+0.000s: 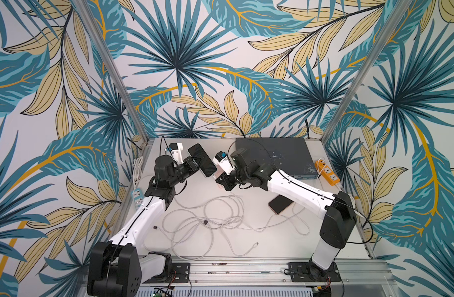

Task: Plug the charging cable into the phone
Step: Insert the charging cable into the phone.

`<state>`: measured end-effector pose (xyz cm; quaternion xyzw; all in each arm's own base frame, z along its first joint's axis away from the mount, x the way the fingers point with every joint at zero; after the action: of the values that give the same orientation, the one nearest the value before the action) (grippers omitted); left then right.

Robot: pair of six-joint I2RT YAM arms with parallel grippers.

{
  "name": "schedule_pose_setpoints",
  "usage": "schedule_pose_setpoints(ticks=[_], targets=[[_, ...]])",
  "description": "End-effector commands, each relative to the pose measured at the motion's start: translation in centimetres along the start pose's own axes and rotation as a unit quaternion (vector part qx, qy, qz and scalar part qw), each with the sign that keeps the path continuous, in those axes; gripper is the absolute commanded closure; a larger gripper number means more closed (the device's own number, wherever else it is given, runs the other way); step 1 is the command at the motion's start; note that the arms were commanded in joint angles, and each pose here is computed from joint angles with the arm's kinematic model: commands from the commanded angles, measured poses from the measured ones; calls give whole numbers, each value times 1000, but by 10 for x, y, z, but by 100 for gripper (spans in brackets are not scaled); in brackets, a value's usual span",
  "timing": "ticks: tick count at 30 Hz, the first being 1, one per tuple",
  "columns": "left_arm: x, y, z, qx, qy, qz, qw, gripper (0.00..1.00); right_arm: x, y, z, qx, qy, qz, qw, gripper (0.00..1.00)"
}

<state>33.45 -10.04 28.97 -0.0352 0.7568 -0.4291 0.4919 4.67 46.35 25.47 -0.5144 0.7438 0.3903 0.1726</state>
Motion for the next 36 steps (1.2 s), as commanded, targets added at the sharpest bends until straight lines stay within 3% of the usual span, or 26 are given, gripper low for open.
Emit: schedule_pose_setpoints(ticks=[1,36], targets=[[1,-13,-1,31,-3,13,999,100,-14,4,1,-9,-23,1,1000,100],[22,7,8,2,3,-24,1000,100,-32,8,-1,-24,-40,8,999,100]])
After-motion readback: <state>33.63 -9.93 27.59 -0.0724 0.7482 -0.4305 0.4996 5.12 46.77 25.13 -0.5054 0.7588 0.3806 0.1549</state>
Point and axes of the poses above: each gripper's point midway between its finger pads, its own z axis out along the fingers, its own y axis along the line the jaws close on, x = y × z, the point moved 6 cm from there along -z, back along the fingers, and after that the axes turned 12 degrees about z, right-handed, at the moved point
